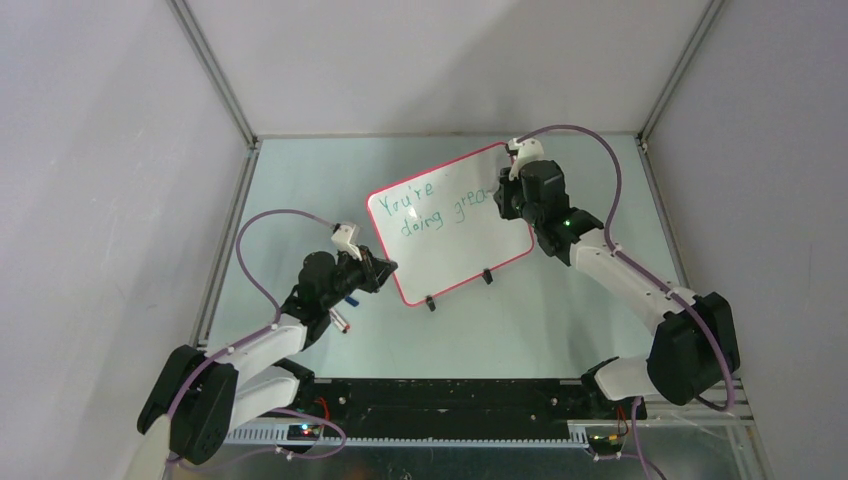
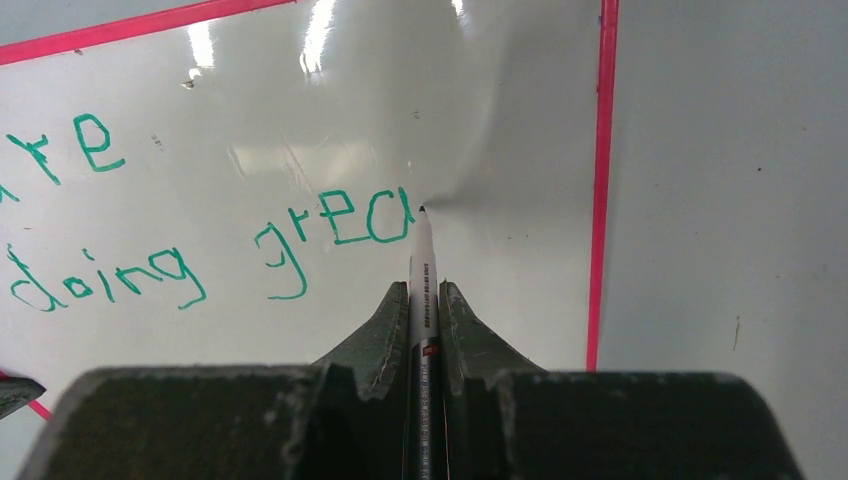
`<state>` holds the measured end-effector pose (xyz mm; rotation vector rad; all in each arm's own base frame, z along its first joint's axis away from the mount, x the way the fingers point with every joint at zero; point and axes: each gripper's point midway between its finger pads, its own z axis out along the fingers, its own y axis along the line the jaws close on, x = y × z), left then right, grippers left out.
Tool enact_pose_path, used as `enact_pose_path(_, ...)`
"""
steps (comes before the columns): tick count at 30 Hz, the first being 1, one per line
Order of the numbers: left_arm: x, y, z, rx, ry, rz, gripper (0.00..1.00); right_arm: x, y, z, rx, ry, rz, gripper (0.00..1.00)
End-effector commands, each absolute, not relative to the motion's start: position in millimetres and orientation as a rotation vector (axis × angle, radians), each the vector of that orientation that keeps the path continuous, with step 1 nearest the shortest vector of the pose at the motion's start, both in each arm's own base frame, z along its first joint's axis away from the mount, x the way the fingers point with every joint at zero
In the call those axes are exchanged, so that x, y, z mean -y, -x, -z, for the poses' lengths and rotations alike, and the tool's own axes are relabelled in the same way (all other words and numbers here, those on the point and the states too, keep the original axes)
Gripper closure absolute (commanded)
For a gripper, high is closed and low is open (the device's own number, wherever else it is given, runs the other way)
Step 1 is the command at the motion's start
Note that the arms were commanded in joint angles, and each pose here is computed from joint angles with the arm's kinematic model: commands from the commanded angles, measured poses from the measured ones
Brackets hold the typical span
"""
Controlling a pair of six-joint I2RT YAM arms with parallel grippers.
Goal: Write a sentence on the whiteboard
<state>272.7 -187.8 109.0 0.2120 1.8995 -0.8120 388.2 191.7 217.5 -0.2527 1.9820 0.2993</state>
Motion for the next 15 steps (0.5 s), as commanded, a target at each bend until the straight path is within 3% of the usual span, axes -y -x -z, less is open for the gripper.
enact_pose_path(1,183.9,-279.8,-111.2,-1.897,-0.245,0.756,0.93,-197.9,-401.2,-250.0,-1.891,0.219,-0.330,1.00)
enact_pose_path(15,184.0,-279.9,-111.6,-1.896,-0.245,0.757,0.93,-195.8,-404.4,-252.3,-1.879,0.212,-0.314,1.00)
